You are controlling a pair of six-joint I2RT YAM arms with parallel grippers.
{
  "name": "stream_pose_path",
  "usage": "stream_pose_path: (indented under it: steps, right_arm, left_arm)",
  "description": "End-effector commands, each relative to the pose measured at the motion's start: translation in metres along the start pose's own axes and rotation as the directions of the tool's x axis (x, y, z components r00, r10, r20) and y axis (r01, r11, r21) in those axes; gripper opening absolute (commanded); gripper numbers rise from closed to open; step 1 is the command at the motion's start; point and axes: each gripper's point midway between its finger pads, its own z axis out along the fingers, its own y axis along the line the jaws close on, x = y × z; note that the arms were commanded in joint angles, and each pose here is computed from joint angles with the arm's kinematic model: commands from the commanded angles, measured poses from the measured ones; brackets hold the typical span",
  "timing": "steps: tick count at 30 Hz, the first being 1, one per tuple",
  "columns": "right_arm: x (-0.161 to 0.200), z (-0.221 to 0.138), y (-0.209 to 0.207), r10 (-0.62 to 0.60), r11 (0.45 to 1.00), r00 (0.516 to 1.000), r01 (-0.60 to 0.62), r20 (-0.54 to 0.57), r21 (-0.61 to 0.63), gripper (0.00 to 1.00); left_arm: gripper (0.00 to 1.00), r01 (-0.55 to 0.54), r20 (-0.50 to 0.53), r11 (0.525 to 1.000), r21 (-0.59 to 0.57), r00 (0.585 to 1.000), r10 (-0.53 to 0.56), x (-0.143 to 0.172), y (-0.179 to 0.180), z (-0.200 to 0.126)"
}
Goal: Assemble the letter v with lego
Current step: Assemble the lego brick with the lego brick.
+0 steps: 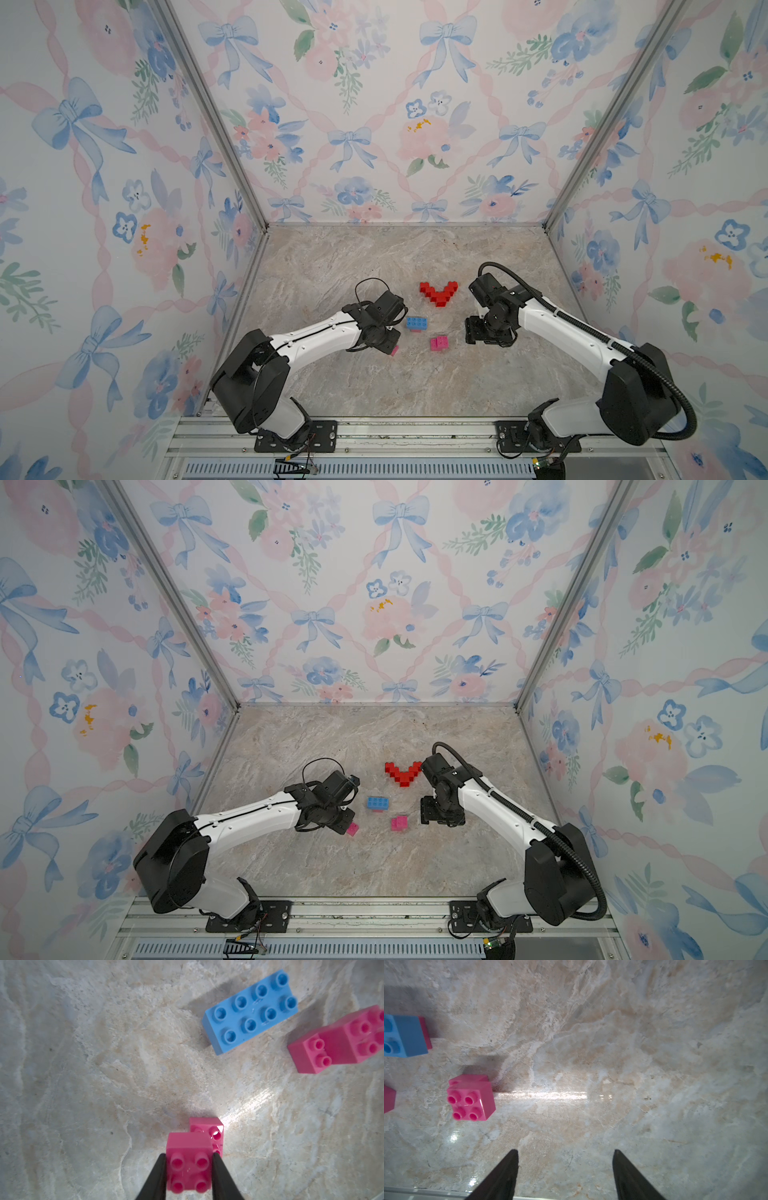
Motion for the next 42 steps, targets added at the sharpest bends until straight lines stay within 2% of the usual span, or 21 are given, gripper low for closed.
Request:
stream_pose_path:
  steps: [1, 17, 29, 42]
  right_arm:
    - [0.007, 0.002, -0.007, 0.003, 1.000, 1.000, -0.003, -0.028, 0.014, 0.72]
    - [0.008, 0.003, -0.007, 0.003, 1.000, 0.999, -0.003, -0.032, 0.015, 0.72]
    - [0.010, 0.003, -0.008, 0.006, 1.000, 0.999, -0.005, -0.034, 0.015, 0.72]
    - [0.007, 0.003, -0.005, 0.006, 1.000, 1.000, -0.007, -0.025, -0.003, 0.72]
  left_arm:
    - [0.02, -0.049, -0.038, 0.999, -0.001, 0.998, 0.049, 0.004, -0.002, 0.002]
    - [0.00, -0.068, -0.069, 0.997, -0.038, 0.995, 0.065, 0.013, 0.002, 0.010]
    - [0.00, -0.118, -0.077, 0.992, -0.046, 0.991, 0.114, 0.005, 0.005, 0.015]
    - [0.00, 0.043, -0.110, 0.998, -0.054, 0.993, -0.049, 0.033, 0.002, 0.026]
